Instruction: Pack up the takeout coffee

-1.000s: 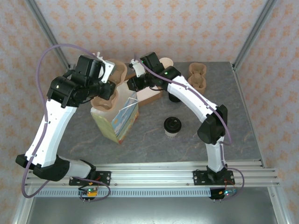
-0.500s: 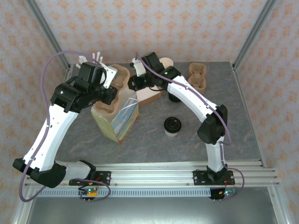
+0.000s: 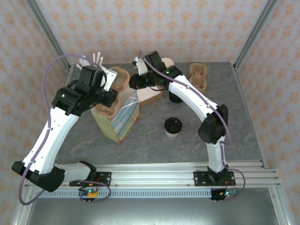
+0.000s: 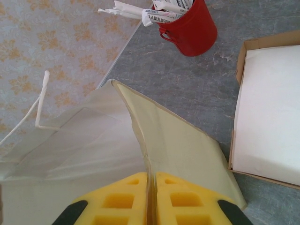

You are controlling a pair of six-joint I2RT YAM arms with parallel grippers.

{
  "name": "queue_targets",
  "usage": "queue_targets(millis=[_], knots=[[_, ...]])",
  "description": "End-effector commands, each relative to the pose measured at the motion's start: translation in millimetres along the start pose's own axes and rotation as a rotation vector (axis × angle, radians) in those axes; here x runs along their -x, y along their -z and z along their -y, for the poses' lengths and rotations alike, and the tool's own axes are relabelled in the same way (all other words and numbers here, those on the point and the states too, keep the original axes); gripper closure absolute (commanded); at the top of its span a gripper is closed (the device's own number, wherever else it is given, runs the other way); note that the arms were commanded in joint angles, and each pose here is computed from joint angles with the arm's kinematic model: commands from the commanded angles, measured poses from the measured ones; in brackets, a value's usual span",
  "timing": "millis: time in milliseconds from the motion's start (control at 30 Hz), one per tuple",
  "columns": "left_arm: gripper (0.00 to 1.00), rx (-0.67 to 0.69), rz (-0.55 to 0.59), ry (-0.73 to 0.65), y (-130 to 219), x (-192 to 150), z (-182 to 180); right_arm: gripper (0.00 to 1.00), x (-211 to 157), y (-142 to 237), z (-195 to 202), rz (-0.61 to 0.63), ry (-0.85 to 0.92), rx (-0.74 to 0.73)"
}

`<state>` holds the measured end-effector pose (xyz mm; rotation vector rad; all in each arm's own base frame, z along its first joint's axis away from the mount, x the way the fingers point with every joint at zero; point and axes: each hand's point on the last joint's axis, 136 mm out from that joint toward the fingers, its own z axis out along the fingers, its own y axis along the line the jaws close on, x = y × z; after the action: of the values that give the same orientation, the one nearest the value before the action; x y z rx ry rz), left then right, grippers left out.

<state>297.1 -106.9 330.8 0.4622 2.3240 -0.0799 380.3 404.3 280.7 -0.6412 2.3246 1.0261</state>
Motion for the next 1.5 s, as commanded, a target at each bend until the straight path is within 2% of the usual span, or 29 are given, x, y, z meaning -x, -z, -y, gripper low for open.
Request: queue_targets(millis=[0,433,633,933,1167,1467], knots=[[0.73,-0.005,0.049,-0.018,5,6,-1,0.88,9,1,-5,0.028,-0.010,0.044],[0.74,-0.061,0.091,-0.006,6,17,0,0.88,5,1,-5,0.015,-0.002,0.052],[0.74,-0.069,0.076,-0.014,-1,15,0,0.89,5,1,-5,0.015,0.000,0.049],[0.75,-0.044,0.032,-0.024,-11,-9,-8,0.89,6,2,-2,0.022,-0.007,0.043],[0.75,-0.071,0.035,-0.002,-7,-11,-3,0.89,9,2,0,0.034,-0.025,0.029],[0.75,-0.064,-0.055,0.029,-15,-32,-4,0.89,17,3,2,0.073,-0.064,0.010]])
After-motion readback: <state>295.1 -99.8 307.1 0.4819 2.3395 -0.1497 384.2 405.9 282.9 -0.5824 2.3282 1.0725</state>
